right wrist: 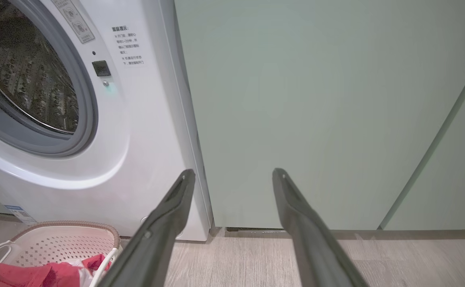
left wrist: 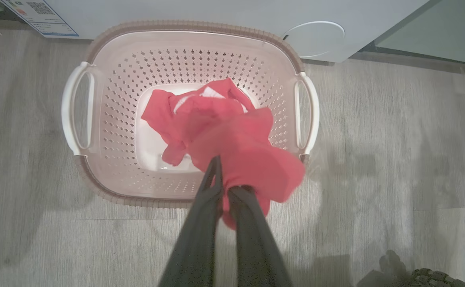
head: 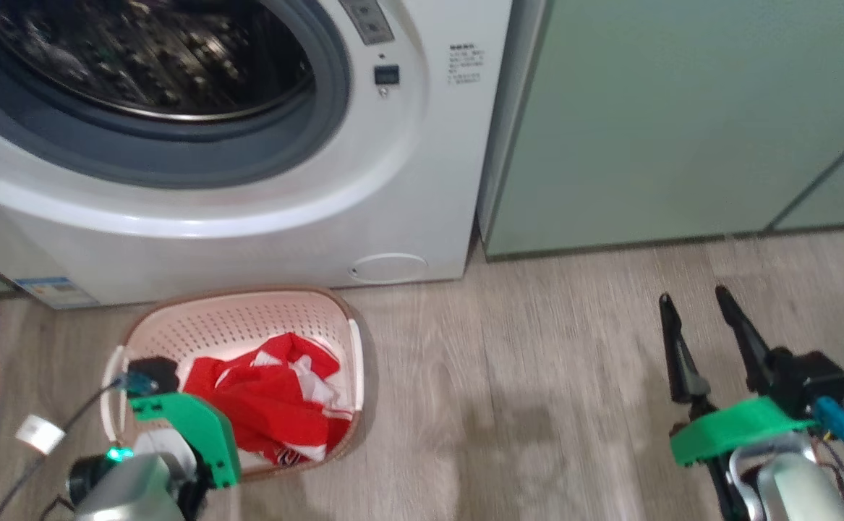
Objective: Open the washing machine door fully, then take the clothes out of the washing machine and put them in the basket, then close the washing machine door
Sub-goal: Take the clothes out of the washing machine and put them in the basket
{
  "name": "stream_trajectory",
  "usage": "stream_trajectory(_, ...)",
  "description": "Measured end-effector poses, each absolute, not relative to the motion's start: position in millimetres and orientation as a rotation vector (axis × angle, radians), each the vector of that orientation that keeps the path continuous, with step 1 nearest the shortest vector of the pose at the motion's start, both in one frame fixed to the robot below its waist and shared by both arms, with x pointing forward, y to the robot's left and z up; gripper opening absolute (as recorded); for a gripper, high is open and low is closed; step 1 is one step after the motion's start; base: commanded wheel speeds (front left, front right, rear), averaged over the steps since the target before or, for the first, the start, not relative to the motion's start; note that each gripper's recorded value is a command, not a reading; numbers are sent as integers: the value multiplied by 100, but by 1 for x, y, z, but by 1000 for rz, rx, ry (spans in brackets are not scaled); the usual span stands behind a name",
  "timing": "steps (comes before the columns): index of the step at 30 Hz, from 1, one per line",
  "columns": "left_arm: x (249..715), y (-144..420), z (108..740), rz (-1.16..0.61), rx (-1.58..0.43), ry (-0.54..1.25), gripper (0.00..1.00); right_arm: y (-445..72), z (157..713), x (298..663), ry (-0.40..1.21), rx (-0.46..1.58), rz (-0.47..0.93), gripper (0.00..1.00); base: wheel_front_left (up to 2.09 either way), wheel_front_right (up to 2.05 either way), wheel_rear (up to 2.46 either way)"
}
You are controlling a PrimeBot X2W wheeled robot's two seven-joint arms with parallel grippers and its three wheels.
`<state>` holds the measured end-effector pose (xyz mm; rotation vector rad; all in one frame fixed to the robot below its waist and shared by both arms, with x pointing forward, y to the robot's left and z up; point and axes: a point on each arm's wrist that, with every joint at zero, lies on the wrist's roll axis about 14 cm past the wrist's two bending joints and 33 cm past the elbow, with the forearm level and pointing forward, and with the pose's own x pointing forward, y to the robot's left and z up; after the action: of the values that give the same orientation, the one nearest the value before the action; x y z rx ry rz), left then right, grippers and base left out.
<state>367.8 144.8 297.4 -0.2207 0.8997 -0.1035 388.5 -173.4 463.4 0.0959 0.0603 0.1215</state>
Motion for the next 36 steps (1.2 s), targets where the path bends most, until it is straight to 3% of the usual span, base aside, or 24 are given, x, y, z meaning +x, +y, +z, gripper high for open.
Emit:
stream_trajectory(11,426,148,277,-56,-205,888,0,-190,447,420,91,75,84,100,0,0,0)
stream_trajectory(20,432,148,230,-4,-189,978,2,-208,427,441,127,55,39,100,0,0,0)
stream_trajectory(21,433,147,226,-1,-186,986,16,-209,426,443,129,54,35,100,0,0,0)
stream_trajectory(22,433,145,223,1,-181,993,16,-210,424,443,132,53,30,100,0,0,0)
stream_trajectory(23,433,144,220,-2,-180,997,41,-212,423,443,135,52,26,100,0,0,0)
stream_trajectory(24,434,143,219,-3,-178,995,89,-213,423,443,136,52,20,100,0,0,0)
stream_trajectory(25,436,142,220,-1,-177,979,100,-215,423,443,135,53,14,100,0,0,0)
stream_trajectory(36,437,146,266,-16,-192,807,100,-209,452,430,70,68,24,100,0,0,0)
